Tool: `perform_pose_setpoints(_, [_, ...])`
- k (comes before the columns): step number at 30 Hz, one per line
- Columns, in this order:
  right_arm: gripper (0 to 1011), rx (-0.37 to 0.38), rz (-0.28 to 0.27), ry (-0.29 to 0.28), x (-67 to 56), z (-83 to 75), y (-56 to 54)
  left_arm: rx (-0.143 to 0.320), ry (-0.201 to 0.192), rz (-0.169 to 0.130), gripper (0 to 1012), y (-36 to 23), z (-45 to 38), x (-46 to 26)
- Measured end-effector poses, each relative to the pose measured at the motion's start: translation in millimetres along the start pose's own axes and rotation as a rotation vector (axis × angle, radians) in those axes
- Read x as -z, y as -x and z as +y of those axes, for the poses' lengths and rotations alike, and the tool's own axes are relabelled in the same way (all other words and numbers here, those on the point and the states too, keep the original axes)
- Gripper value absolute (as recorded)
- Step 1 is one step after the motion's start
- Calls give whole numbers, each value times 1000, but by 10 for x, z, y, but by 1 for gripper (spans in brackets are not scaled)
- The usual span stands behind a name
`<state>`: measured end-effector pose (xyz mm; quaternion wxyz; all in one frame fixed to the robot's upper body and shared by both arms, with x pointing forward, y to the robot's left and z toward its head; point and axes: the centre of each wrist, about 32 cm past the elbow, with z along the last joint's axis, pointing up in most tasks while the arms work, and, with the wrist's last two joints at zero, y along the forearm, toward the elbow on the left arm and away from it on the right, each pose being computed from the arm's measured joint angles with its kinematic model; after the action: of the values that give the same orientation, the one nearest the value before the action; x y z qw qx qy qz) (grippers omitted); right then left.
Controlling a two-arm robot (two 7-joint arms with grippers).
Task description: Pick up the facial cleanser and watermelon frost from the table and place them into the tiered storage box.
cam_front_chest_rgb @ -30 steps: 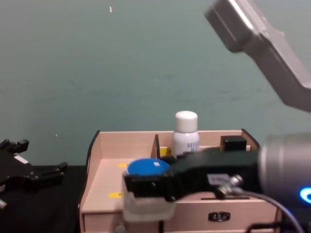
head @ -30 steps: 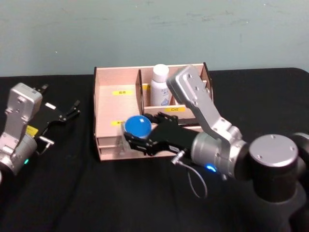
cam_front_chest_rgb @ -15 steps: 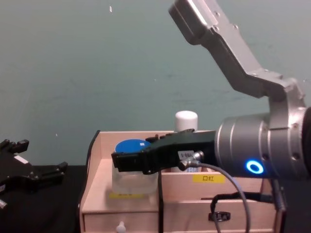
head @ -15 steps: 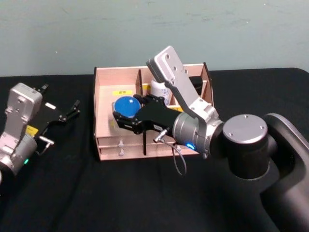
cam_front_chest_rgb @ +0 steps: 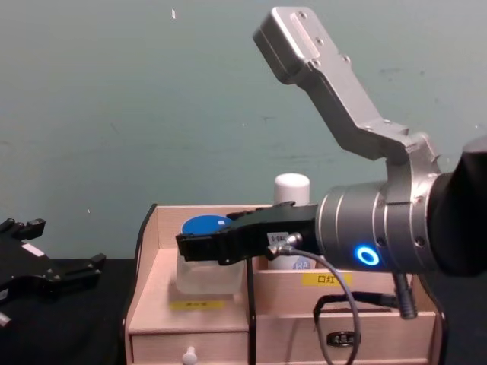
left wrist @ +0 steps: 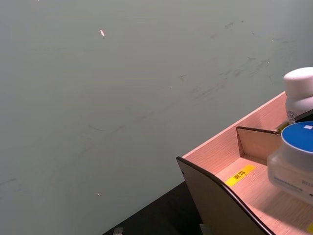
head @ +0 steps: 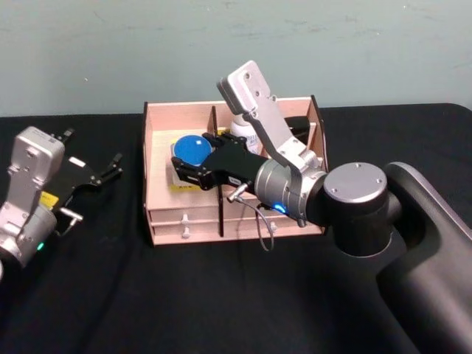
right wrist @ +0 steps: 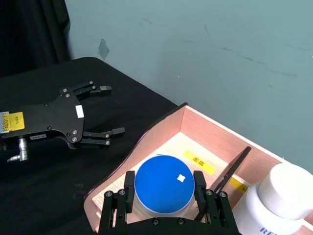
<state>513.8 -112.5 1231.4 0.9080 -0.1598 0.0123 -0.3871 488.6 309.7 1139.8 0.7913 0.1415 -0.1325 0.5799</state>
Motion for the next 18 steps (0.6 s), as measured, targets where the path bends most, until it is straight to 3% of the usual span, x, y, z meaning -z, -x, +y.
perform_pose_setpoints(18, [739,-5,-7,2,8,61,1,0,0,0,1010,0,0,0])
